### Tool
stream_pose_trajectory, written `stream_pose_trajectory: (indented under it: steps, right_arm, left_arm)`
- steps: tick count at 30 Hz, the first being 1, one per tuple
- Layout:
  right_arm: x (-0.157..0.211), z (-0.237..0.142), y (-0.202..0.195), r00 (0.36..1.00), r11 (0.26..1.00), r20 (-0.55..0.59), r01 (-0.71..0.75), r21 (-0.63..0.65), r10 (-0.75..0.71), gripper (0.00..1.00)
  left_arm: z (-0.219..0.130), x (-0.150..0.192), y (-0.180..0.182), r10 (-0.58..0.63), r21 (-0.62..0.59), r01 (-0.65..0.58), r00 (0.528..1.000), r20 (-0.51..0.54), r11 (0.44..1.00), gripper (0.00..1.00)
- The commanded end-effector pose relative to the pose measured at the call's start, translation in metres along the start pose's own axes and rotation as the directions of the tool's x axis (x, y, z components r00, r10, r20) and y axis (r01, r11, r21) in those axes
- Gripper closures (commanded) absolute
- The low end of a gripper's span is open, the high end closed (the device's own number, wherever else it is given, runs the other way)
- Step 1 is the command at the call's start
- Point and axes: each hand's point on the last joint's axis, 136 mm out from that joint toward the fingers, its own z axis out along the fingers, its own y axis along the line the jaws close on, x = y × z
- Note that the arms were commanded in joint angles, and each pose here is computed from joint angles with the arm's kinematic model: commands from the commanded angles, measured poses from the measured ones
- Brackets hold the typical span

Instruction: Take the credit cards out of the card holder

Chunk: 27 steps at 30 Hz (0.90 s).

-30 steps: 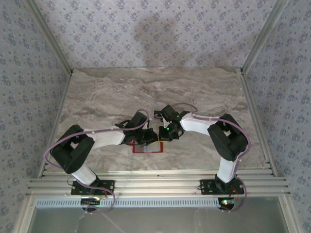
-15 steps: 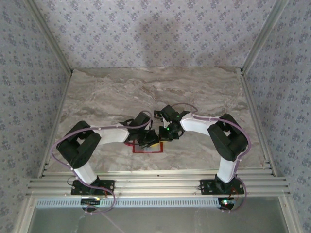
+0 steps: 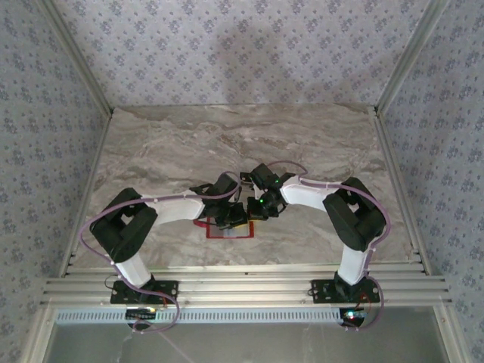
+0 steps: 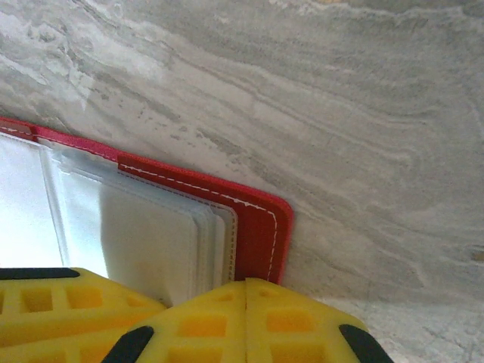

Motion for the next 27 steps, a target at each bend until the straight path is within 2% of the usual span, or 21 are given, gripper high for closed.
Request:
stream_pose_trajectory:
  steps: [1, 10, 22, 27]
  right_arm:
    - [0.011, 0.007, -0.008, 0.999, 0.999, -0.032, -0.008, 0.031, 0.009, 0.93]
    - [0.011, 0.006, -0.007, 0.999, 1.0, -0.034, -0.004, 0.031, 0.005, 0.93]
    - [0.011, 0.004, -0.006, 0.999, 0.999, -0.037, 0.006, 0.033, -0.005, 0.93]
    - [0.012, 0.005, -0.007, 0.999, 0.999, -0.039, 0.006, 0.038, -0.005, 0.93]
  left_arm:
    - [-0.007, 0.009, 0.024, 0.021, -0.126, -0.022, 1.0, -0.014, 0.992, 0.86]
    - [-0.018, 0.003, 0.03, 0.062, -0.198, -0.06, 0.998, 0.006, 0.978, 0.85]
    - [-0.044, -0.005, 0.039, 0.175, -0.317, -0.158, 0.984, 0.027, 0.935, 0.69]
    - [-0.051, -0.007, 0.044, 0.208, -0.371, -0.179, 0.977, 0.039, 0.911, 0.65]
